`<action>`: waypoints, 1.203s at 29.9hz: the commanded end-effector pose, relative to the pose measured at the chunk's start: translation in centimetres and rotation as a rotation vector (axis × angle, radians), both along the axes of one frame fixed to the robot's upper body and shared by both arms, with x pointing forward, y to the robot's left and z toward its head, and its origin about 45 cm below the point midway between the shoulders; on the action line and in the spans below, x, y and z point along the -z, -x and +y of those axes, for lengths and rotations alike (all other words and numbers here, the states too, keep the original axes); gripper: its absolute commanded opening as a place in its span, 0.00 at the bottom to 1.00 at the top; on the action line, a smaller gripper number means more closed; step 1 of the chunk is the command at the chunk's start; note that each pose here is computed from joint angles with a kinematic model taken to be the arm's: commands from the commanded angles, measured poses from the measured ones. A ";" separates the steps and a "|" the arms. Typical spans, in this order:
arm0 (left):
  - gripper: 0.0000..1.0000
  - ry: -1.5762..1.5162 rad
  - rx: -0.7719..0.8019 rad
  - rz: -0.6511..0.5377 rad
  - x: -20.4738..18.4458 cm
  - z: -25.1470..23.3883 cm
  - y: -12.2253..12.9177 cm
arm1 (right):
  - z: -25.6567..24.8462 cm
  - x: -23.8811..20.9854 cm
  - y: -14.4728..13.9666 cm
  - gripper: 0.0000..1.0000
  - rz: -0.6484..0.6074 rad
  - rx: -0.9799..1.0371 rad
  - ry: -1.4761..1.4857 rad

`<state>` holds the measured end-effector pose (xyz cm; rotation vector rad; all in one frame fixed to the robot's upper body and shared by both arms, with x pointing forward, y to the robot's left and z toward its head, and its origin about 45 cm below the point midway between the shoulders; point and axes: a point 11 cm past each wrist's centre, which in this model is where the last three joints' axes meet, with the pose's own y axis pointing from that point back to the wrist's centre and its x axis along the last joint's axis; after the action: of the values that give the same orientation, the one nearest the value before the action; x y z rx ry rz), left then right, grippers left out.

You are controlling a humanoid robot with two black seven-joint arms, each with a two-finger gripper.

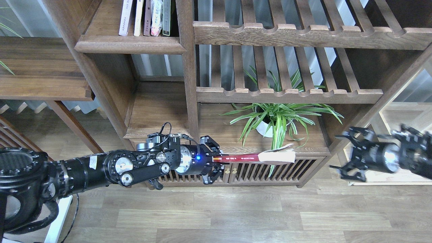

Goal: Organize books on shelf
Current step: 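Open the right gripper, release the book, and withdraw it, then lift the red book with the left gripper up to the upper shelf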

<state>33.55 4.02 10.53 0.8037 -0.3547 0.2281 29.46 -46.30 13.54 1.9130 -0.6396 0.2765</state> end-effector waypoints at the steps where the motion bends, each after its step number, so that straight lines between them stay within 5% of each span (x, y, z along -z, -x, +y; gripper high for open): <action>1: 0.00 0.052 0.032 0.006 -1.6 -1.4 0.7 | -3.9 1.8 2.7 0.99 0.034 0.095 0.062; 20: 0.00 0.162 -0.132 -0.117 -13.2 12.2 -3.0 | -10.0 5.9 10.5 0.99 0.079 0.283 0.184; 36: 0.00 0.277 -0.305 -0.221 -23.9 19.7 -6.0 | -9.0 8.0 11.0 0.99 0.076 0.294 0.179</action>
<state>39.41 22.51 32.30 0.5762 -0.3973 0.6149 18.34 -55.40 5.68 1.6248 -0.8005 0.0716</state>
